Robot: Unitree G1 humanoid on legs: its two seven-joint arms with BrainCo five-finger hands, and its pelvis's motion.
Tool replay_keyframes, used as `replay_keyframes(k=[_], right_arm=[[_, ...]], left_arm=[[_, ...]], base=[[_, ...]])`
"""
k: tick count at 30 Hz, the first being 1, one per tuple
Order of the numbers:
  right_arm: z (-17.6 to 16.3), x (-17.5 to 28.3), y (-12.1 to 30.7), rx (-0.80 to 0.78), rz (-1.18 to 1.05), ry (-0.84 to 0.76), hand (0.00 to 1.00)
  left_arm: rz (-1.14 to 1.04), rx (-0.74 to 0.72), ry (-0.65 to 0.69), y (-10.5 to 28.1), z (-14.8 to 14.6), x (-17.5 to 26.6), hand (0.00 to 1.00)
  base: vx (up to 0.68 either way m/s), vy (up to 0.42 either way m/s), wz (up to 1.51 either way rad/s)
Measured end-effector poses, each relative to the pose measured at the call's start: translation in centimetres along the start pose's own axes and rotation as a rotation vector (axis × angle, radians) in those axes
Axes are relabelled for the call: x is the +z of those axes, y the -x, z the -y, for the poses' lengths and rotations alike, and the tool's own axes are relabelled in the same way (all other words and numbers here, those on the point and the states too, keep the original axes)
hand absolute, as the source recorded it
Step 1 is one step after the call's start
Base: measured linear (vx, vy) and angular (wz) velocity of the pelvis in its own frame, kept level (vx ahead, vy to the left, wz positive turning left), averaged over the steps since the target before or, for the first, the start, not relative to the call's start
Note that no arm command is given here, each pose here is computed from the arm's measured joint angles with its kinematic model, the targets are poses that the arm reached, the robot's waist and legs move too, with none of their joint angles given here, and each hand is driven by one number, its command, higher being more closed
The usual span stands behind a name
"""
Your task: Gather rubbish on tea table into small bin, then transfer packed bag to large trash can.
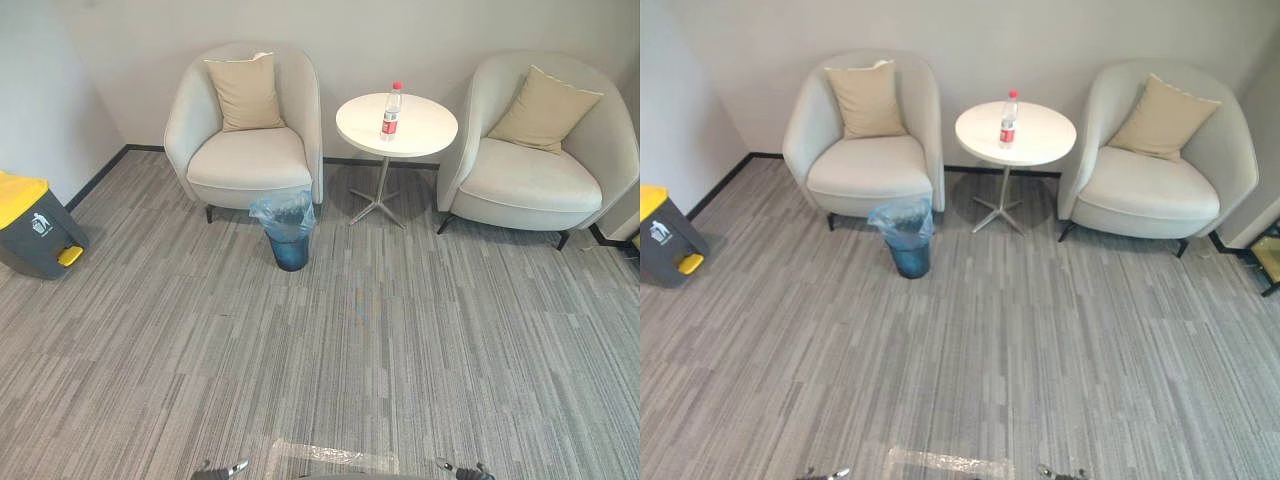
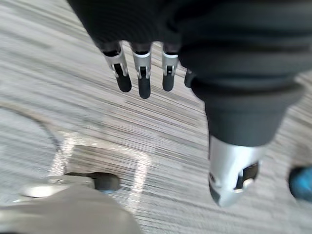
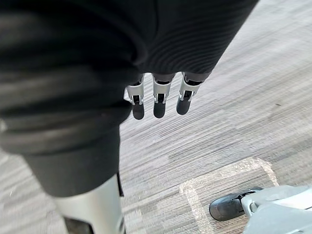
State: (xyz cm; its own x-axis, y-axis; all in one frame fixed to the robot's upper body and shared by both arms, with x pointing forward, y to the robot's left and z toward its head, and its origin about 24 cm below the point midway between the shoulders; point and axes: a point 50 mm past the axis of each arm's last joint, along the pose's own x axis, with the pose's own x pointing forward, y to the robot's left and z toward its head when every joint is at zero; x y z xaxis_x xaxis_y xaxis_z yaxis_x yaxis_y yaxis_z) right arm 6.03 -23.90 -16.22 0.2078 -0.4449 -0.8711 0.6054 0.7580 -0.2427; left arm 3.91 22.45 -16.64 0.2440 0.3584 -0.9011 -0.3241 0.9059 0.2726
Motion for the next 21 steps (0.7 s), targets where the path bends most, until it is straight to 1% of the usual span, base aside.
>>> replay_keyframes(k=[2,6,16,21], right_arm=[[0.0,-0.2,0.0,-0.005,-0.014,-0.042,0.0],[-0.7,-0.7,0.2,0.02,-0.029,-0.061,0.0],[-1.7,-0.9,0.4,0.071,-0.029,-0.007,0.0],[-2.3,-0.6,0.4,0.094,-0.022,0.01,0.0]], left_arm=[[-0.022,0.004,0.019,0.1,0.0,-0.6,0.0],[-0.029,-0.002,0.004,0.1,0.1,-0.8,0.0],[0.005,-0.058,-0.107,0.0,0.8,0.0,0.0],[0.015,-0.066,-0.134,0.0,0.9,0.3,0.0]], base=[[0.0,0.0,0.0],[0.0,0.0,0.0],[0.0,0.0,0.0],[-0.01,-0.008,0.0]])
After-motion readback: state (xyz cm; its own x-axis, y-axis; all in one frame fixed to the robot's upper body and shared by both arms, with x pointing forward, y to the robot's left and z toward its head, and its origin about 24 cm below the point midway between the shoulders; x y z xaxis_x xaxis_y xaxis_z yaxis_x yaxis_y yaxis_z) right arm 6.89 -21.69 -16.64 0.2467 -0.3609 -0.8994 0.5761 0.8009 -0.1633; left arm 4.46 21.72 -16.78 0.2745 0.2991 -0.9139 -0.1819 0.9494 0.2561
